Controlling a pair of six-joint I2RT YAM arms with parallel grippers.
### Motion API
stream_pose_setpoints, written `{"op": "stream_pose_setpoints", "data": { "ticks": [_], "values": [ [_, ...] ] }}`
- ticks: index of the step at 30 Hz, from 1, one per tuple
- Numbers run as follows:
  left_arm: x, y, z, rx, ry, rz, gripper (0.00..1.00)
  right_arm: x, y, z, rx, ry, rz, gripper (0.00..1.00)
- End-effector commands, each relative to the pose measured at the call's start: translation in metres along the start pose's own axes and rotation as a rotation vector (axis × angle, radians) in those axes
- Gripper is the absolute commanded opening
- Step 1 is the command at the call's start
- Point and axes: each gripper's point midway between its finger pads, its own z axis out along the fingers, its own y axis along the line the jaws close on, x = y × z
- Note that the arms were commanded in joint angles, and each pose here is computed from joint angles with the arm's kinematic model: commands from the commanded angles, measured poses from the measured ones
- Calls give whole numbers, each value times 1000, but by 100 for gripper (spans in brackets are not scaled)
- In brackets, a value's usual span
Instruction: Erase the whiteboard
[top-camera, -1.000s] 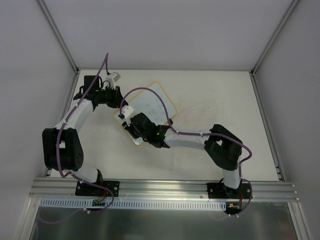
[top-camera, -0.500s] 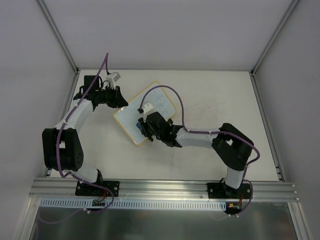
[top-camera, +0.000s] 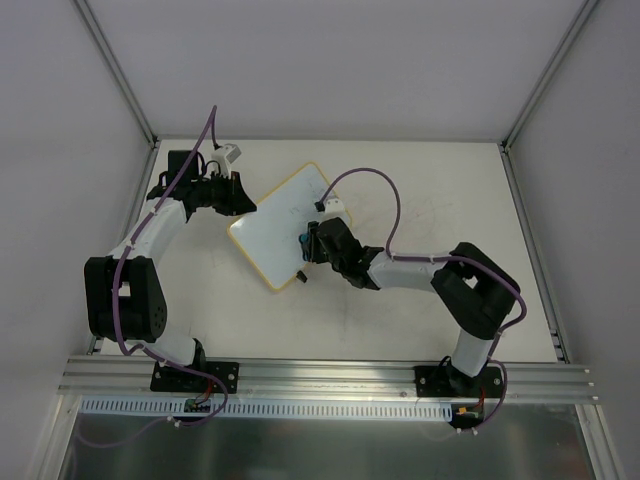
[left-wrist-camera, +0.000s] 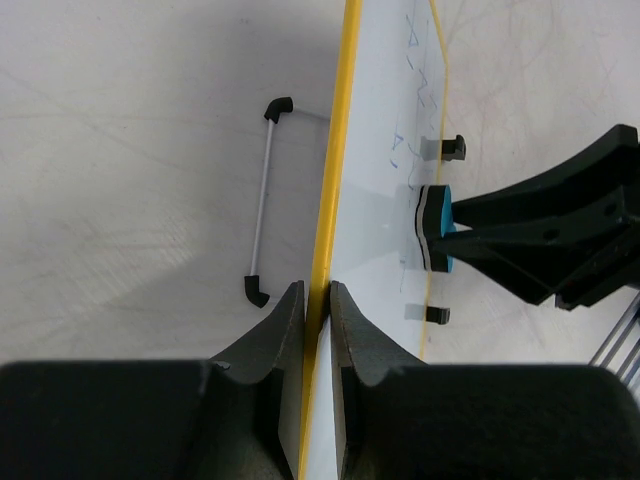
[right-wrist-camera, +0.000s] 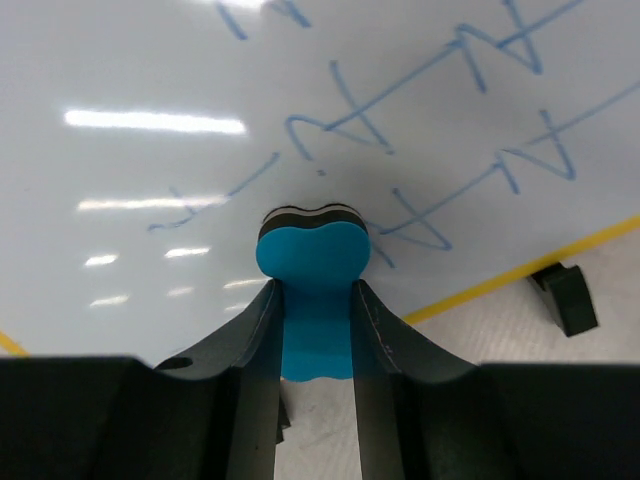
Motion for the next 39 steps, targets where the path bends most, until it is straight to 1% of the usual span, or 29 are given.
{"op": "stream_pose_setpoints", "data": {
  "ticks": [1, 5, 6, 9, 10, 11, 13, 15, 19, 23, 29, 36, 39],
  "values": [
    [1, -3, -6, -12, 18, 25, 0, 46, -82, 2, 279, 102, 5, 0],
    [3, -3, -6, -11, 23, 21, 0, 49, -81, 3, 272, 111, 16, 0],
    [3, -2, -5, -11, 24, 20, 0, 50, -79, 3, 256, 120, 3, 0],
    [3, -4, -6, -13, 23, 24, 0, 34, -62, 2, 215, 90, -62, 0],
    [2, -3, -7, -18, 21, 23, 0, 28, -51, 0, 186, 79, -121, 0],
    [1, -3, -7, -16, 20, 21, 0, 16, -39, 2, 163, 55, -140, 0],
    [2, -3, -7, -16, 21, 17, 0, 11, -16, 0, 104, 43, -199, 0],
    [1, -4, -7, -13, 19, 14, 0, 4, 7, 2, 42, 28, -213, 1],
    [1, -4, -7, -17, 20, 11, 0, 14, 51, 5, -98, 42, -227, 2],
    [1, -4, -7, -20, 20, 9, 0, 30, 77, 4, -203, 61, -244, 2],
    [2, -3, -7, -27, 23, -5, 0, 49, 97, -3, -310, 82, -254, 3],
    [-1, -4, -8, -30, 20, -9, 0, 50, 94, -3, -297, 72, -261, 3],
    [-1, -4, -8, -30, 21, -13, 0, 49, 100, -4, -320, 68, -267, 2]
  ]
}}
